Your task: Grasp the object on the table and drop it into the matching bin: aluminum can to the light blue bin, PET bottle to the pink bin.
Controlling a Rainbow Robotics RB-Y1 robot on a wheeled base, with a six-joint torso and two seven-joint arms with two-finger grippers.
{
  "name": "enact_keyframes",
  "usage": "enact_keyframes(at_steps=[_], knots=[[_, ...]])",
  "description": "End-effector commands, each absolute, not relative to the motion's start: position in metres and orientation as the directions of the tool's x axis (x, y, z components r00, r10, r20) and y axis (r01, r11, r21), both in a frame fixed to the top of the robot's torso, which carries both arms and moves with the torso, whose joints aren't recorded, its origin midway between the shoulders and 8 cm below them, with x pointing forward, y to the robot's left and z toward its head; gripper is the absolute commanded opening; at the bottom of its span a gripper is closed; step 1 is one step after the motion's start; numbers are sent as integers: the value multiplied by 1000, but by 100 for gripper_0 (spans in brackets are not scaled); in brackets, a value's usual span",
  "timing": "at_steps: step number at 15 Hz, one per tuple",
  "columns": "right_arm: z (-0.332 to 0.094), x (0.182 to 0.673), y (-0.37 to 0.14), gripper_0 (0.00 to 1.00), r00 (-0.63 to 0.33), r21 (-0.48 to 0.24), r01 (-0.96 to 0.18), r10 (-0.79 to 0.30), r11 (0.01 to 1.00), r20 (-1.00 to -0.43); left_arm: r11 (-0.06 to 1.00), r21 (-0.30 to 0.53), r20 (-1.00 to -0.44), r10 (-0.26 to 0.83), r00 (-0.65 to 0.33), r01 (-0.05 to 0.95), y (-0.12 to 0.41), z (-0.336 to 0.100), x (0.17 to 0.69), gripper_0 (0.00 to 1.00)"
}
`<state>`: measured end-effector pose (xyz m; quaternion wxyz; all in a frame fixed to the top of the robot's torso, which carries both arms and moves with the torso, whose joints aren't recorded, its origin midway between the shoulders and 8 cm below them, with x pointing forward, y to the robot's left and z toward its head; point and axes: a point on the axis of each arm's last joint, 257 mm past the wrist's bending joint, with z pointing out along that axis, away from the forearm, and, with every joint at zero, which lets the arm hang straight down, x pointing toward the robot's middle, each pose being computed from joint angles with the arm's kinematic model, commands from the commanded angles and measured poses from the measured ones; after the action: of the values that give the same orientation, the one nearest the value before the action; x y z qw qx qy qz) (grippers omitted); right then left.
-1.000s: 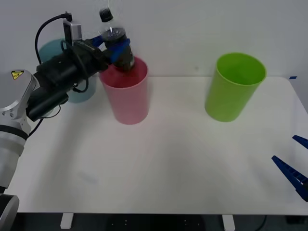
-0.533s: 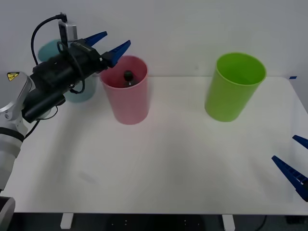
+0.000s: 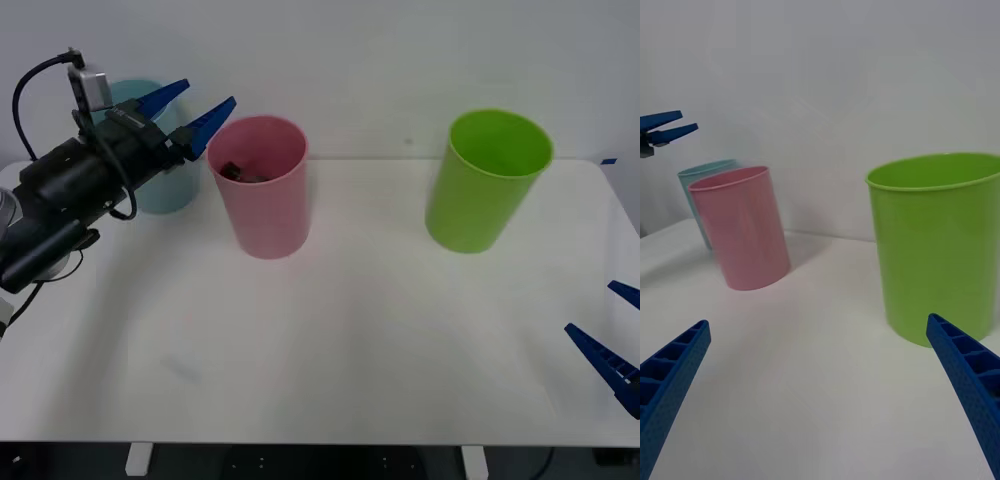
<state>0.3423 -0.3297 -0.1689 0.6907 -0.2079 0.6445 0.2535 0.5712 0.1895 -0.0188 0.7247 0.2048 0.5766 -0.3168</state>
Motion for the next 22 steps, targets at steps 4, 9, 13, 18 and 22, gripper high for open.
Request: enact_keyframes(at_steps=[4, 9, 13, 18, 22], knots=[[-169, 342, -330, 100, 41, 39, -618, 82, 785, -996, 751, -45, -969, -192, 154, 659, 246, -39, 518, 100], [-169, 342, -330, 100, 41, 39, -618, 82, 785, -996, 776, -17, -979, -141, 147, 631, 295, -58, 474, 100], [-169, 342, -330, 100, 41, 39, -618, 82, 785, -996, 782, 5, -989, -88, 118, 623, 323, -78, 446, 100], [-169, 342, -330, 100, 41, 39, -618, 82, 785, -996, 799, 92, -994, 38, 103, 594, 350, -107, 420, 100], [-169, 342, -330, 100, 41, 39, -618, 82, 785, -996, 789, 124, -992, 112, 58, 602, 360, -133, 398, 100]])
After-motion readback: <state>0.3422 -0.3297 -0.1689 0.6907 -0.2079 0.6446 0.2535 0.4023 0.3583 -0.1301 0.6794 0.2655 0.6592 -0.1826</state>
